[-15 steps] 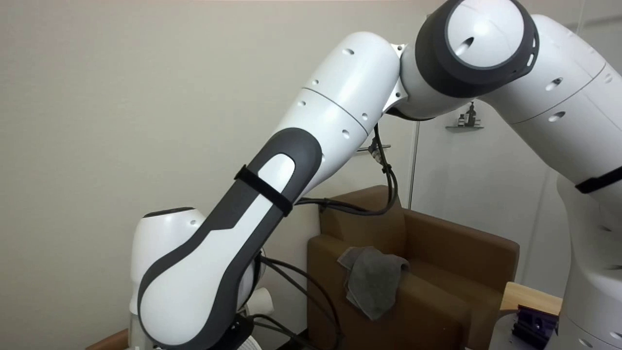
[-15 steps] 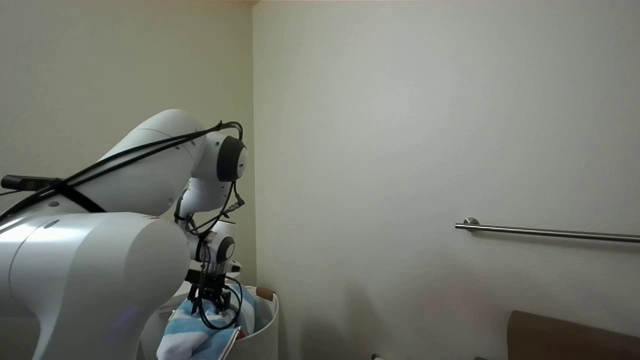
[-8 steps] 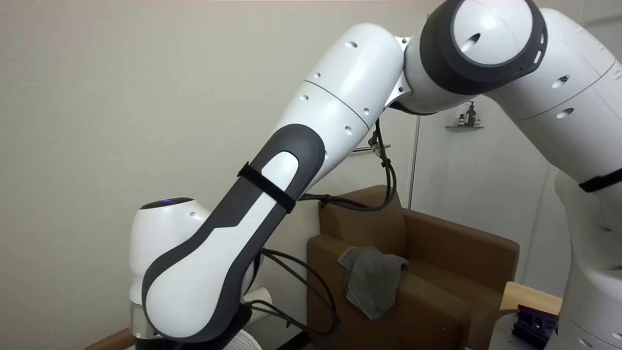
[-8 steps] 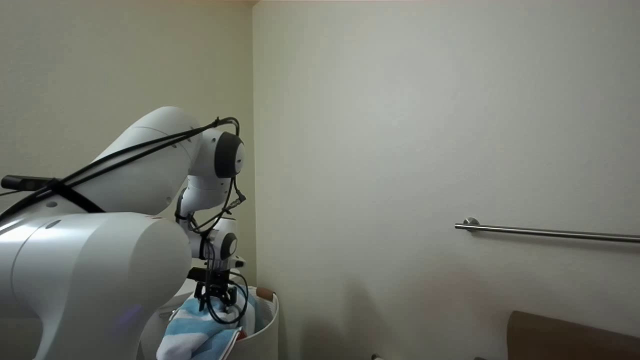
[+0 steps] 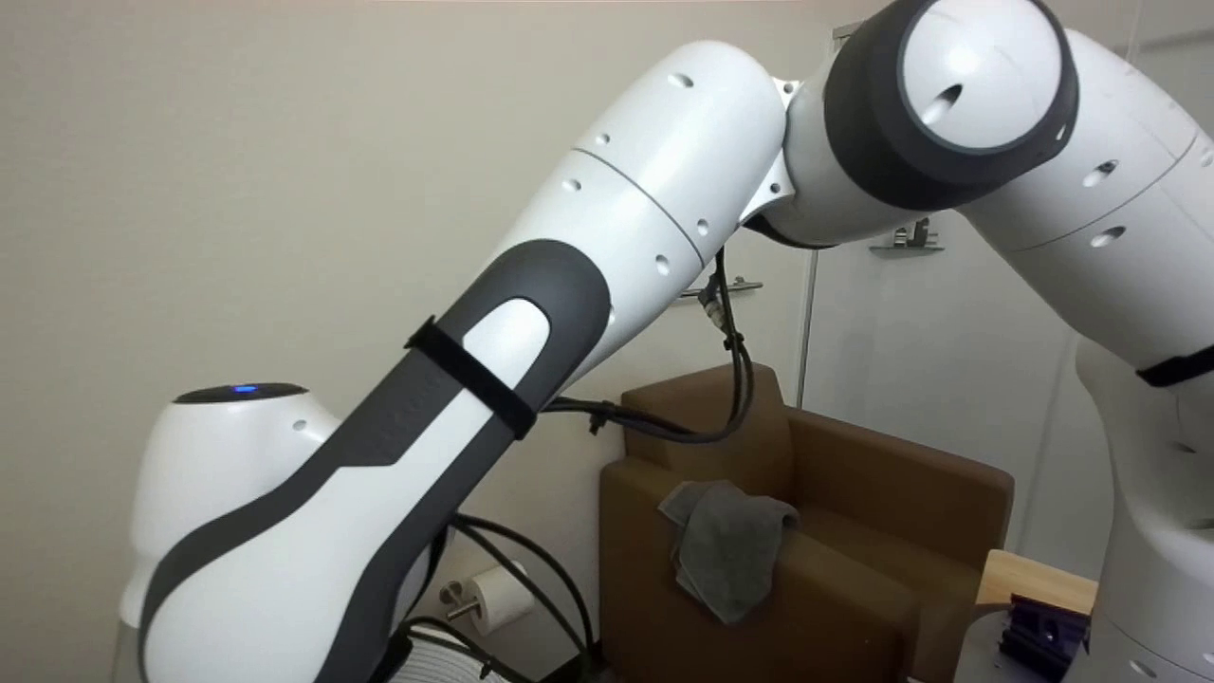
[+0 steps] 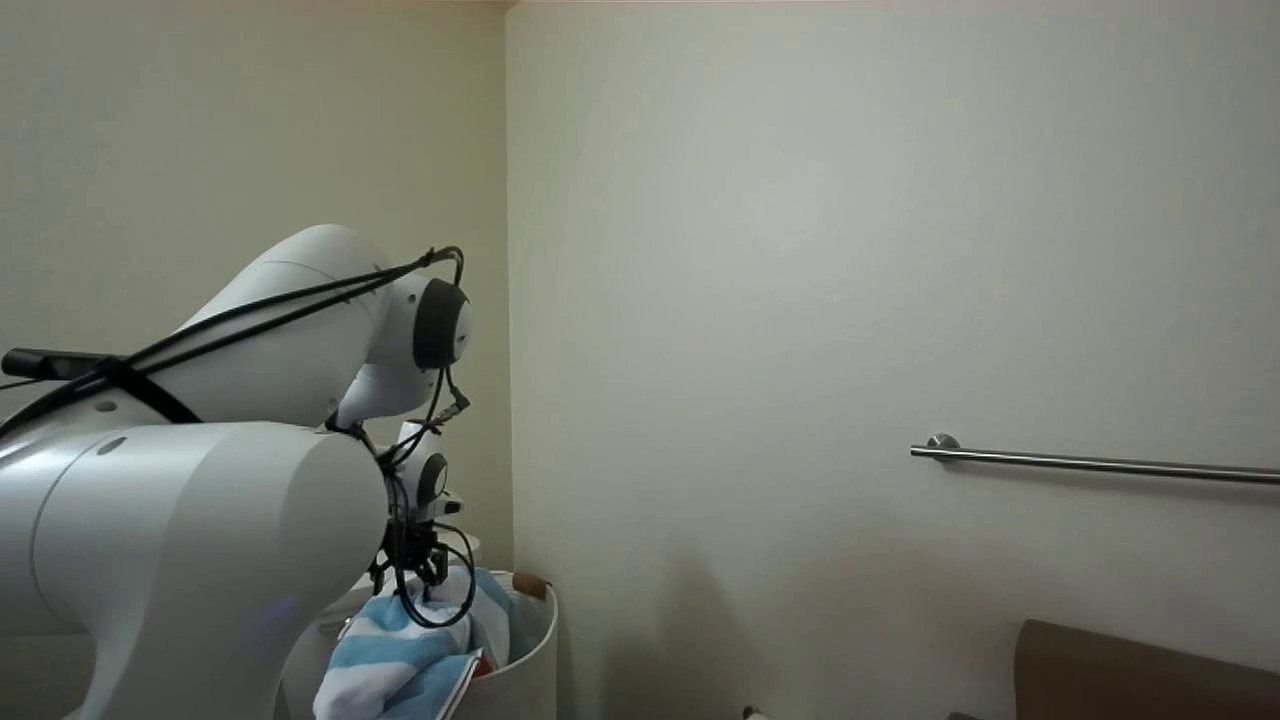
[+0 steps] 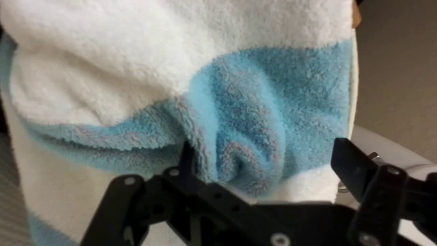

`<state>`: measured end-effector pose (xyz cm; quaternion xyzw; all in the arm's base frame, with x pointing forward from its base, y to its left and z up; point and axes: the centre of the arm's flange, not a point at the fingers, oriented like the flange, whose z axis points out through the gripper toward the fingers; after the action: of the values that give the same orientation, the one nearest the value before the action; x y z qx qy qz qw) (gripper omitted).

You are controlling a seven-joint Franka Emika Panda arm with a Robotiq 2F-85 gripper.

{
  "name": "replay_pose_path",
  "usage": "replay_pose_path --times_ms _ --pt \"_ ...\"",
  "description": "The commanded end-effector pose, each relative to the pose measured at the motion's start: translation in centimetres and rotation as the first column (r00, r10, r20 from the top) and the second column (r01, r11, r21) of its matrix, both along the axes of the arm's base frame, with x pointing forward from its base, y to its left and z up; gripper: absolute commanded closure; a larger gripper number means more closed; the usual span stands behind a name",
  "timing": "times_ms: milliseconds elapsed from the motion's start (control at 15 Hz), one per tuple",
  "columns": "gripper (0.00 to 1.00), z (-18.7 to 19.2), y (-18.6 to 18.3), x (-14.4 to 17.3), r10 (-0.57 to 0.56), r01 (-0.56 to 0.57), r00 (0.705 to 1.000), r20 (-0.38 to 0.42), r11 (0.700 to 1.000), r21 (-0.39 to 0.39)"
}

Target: Pick up the towel from the bag and put it on the sofa

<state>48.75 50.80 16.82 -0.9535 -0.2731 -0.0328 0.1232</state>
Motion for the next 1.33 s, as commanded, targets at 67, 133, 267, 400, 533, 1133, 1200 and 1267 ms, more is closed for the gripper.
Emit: replay_pose_path --times_ms 67,133,267,400,533,1133,1200,1267 --pt "0.00 -4.1 -0.2 1.0 0.017 -0.012 0.994 -0.104 0.998 0.054" --pt "0.00 -3.8 -0.4 1.4 -0.004 0.004 0.997 -0.082 1.000 0.002" --pt "0.00 -2.3 -0.5 2.3 -0.011 0.010 1.000 -0.016 0.998 -0.055" --pt "0.00 -1.0 0.2 2.6 0.014 -0.008 0.998 0.056 0.995 -0.100" --pt "0.00 -1.0 1.0 2.5 0.041 -0.034 0.998 0.052 0.993 -0.116" --pt "0.66 -5.2 0.7 0.2 0.059 -0.081 0.984 -0.169 0.989 -0.125" --pt "0.72 -5.3 0.7 0.1 0.062 -0.084 0.981 -0.182 0.990 -0.115" --pt "0.78 -5.4 0.7 0.1 0.066 -0.088 0.978 -0.196 0.991 -0.102"
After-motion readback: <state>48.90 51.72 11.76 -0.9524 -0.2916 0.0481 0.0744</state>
